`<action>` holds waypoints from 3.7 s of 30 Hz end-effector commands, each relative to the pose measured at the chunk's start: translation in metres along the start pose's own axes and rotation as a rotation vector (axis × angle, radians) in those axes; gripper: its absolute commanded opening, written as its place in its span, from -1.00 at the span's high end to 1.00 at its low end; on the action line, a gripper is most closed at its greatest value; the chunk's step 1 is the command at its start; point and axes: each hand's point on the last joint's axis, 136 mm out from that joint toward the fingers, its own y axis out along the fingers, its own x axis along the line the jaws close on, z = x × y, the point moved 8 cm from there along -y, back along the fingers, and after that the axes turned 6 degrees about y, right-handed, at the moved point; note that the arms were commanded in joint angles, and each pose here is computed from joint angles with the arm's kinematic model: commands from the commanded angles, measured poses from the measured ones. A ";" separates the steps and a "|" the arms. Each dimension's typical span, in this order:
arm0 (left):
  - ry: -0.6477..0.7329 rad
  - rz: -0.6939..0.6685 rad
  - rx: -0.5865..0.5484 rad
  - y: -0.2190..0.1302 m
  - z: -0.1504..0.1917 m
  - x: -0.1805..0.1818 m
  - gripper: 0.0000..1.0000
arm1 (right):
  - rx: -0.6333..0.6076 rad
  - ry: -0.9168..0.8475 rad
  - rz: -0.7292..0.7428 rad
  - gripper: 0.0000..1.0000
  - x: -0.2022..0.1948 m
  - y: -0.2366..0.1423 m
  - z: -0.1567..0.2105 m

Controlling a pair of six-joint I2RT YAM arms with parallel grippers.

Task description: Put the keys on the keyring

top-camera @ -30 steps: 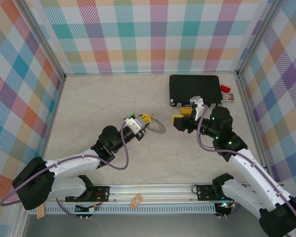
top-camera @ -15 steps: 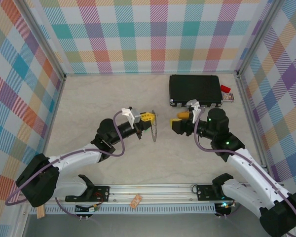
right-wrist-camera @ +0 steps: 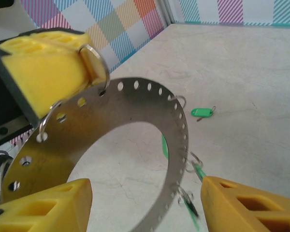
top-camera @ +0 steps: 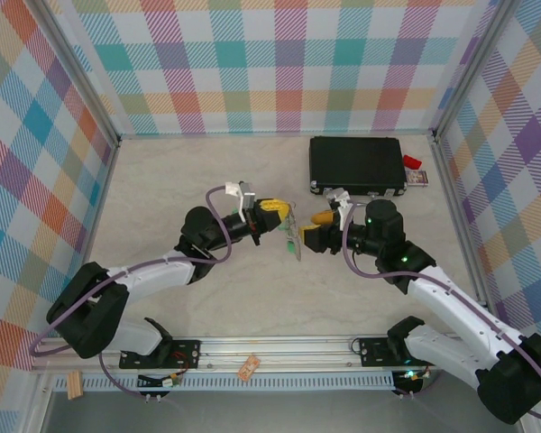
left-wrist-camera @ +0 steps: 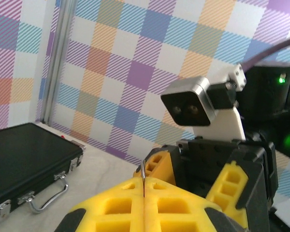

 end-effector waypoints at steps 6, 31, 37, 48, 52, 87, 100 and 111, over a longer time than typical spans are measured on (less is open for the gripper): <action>-0.117 0.087 -0.047 0.007 -0.029 -0.002 1.00 | -0.033 -0.035 -0.015 -0.22 0.004 -0.001 -0.003; -0.198 0.060 -0.013 0.007 -0.035 0.002 1.00 | -0.032 -0.032 -0.011 -0.23 0.005 -0.001 -0.003; -0.199 0.069 -0.005 0.008 -0.034 0.002 1.00 | -0.031 -0.032 -0.014 -0.22 0.005 -0.001 -0.003; -0.136 -0.073 0.013 -0.010 -0.028 0.012 1.00 | -0.019 -0.025 0.015 -0.22 0.002 0.001 -0.003; -0.091 -0.211 0.059 -0.025 -0.028 0.017 1.00 | -0.001 0.002 0.060 -0.21 -0.005 0.007 -0.004; 0.126 -0.653 0.006 -0.115 -0.074 -0.023 1.00 | 0.274 0.455 0.143 0.35 -0.109 0.232 0.012; 0.112 -0.635 0.005 -0.118 -0.070 -0.026 1.00 | 0.365 0.520 0.209 0.32 -0.142 0.294 0.037; 0.117 -0.647 0.002 -0.118 -0.069 -0.024 1.00 | 0.469 0.518 0.187 0.36 -0.144 0.308 0.040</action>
